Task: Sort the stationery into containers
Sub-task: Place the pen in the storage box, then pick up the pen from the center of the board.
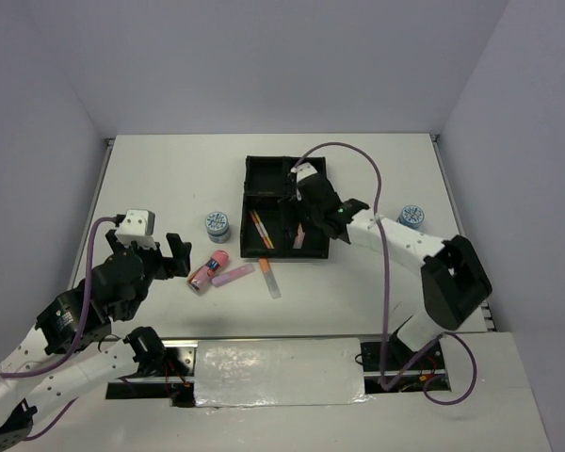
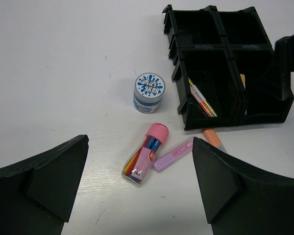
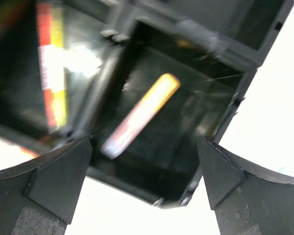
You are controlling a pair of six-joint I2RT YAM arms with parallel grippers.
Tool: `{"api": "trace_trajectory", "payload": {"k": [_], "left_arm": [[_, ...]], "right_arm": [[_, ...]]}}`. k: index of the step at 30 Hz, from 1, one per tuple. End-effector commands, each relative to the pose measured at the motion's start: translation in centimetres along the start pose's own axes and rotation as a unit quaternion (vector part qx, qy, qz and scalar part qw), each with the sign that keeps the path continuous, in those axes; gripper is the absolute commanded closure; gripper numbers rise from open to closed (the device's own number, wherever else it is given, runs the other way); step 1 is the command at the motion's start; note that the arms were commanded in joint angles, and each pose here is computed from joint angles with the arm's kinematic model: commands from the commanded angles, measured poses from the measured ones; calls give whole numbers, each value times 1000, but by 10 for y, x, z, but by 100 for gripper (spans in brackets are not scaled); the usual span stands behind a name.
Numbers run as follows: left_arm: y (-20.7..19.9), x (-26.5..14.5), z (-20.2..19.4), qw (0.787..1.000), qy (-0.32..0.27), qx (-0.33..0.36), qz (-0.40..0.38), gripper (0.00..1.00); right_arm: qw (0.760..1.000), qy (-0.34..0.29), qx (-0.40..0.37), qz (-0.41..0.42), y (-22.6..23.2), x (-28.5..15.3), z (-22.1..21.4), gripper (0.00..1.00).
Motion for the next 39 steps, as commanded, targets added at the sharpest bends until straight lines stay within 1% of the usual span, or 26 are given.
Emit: {"api": "trace_trajectory", "payload": {"k": [1, 2, 3, 6, 8, 10, 13, 17, 22, 23, 25, 26, 28, 29, 30, 31, 36, 39], "left_arm": [[-2, 0, 5, 1000, -13, -6, -3, 1], [-2, 0, 5, 1000, -13, -5, -2, 1], [-2, 0, 6, 1000, -13, -6, -3, 1], [-2, 1, 6, 1000, -13, -7, 0, 1], [-2, 0, 6, 1000, -13, -7, 0, 1], [-1, -1, 6, 1000, -14, -8, 0, 1], [-1, -1, 7, 1000, -16, -11, -3, 1], [-1, -1, 6, 1000, -13, -9, -4, 1], [0, -3, 7, 1000, -18, -12, -6, 1], [0, -3, 7, 1000, -18, -13, -6, 1], [0, -3, 7, 1000, -19, -13, -9, 1], [0, -3, 7, 1000, -19, -13, -7, 1], [0, -4, 8, 1000, -20, -14, -8, 1], [0, -3, 7, 1000, -19, -14, -7, 1], [1, -4, 7, 1000, -20, -14, -8, 1], [0, -3, 7, 1000, -19, -14, -7, 1], [1, -4, 8, 1000, -20, -15, -8, 1], [1, -4, 7, 1000, -20, -13, -7, 1]], "right_arm": [[995, -67, -1, 73, 35, -46, 7, 5], [994, -78, -1, 75, 41, -56, 9, 6], [993, -72, -8, 96, 61, -64, 2, 9], [990, -62, -12, 124, 95, -70, -11, 17], [991, -27, -19, 126, 109, -59, -25, 25], [992, 7, -34, 118, 126, -49, -37, 27], [992, 42, -50, 104, 142, -34, -48, 27], [990, 74, -66, 99, 154, -16, -58, 27], [988, 100, -72, 91, 163, -5, -70, 38], [988, 101, -72, 95, 165, -5, -72, 46], [986, 109, -76, 101, 169, -7, -78, 56], [985, 116, -80, 103, 171, -10, -83, 63], [984, 119, -84, 105, 172, -15, -87, 72], [983, 123, -86, 106, 171, -17, -89, 73], [983, 122, -86, 106, 169, -21, -90, 76], [983, 122, -84, 104, 168, -23, -91, 100], [984, 122, -90, 98, 161, -29, -93, 100], [988, 110, -73, 78, 154, -38, -87, 100]]}}
Point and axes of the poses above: each gripper's point midway between its finger pads, its own x axis out along the fingers, its own y axis along the line the jaws close on, z = x × y, the point moved 10 cm from there along -x, back along the fingers, and after that the axes turned 10 degrees about -x, right-handed, at the moved point
